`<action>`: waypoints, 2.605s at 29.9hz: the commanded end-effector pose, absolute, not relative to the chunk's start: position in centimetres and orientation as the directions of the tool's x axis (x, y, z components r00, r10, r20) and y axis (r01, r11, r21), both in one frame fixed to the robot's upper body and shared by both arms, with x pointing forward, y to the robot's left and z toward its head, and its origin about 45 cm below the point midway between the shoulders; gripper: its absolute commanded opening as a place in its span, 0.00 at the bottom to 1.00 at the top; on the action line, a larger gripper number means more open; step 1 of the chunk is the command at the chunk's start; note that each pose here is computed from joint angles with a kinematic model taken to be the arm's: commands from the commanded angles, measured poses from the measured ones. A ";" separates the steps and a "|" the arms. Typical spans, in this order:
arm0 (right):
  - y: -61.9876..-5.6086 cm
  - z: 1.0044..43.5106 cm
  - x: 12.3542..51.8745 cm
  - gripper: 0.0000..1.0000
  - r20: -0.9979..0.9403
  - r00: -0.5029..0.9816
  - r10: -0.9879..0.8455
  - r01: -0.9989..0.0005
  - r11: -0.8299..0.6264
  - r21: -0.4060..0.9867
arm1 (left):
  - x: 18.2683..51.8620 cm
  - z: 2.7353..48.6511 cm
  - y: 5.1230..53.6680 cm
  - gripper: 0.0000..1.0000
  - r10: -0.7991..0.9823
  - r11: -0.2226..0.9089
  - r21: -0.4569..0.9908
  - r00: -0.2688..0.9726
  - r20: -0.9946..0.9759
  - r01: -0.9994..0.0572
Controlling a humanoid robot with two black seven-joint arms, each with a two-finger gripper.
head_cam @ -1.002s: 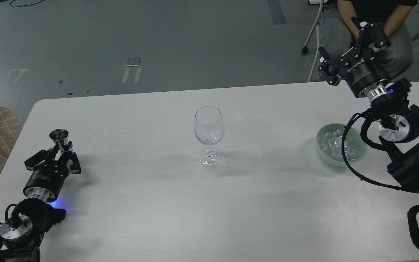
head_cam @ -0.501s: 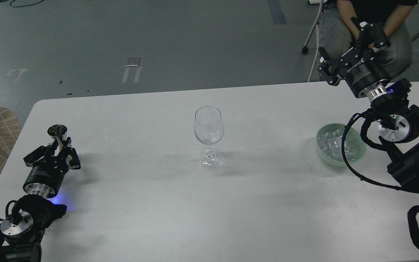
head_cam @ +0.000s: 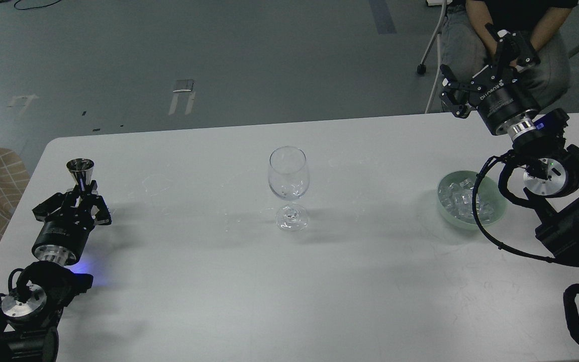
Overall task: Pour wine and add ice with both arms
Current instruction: 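Lift the metal jigger upright with the left gripper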
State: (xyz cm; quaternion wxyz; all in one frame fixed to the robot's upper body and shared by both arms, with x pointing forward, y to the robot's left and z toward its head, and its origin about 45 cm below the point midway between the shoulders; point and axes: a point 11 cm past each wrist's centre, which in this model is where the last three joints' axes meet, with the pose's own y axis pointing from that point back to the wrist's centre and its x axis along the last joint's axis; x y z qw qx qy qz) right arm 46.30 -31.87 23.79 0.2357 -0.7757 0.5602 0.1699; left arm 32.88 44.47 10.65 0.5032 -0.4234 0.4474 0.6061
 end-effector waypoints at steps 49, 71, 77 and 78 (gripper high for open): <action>-31.6 24.1 46.5 1.00 -0.527 0.320 -0.787 -0.947 -0.264 -0.181 | 34.3 12.3 44.7 0.00 0.232 -0.138 0.061 -0.092 -0.968 -0.989; -31.6 23.8 46.4 1.00 -0.527 0.317 -0.788 -0.948 -0.265 -0.174 | 34.5 12.3 44.6 0.00 0.238 -0.145 0.057 -0.091 -0.967 -0.988; -31.7 23.8 46.4 1.00 -0.529 0.316 -0.788 -0.949 -0.263 -0.176 | 34.6 12.3 44.2 0.00 0.232 -0.139 0.055 -0.087 -0.969 -0.989; -31.7 23.8 46.4 1.00 -0.529 0.316 -0.788 -0.949 -0.263 -0.176 | 34.6 12.3 44.0 0.00 0.231 -0.136 0.055 -0.086 -0.969 -0.989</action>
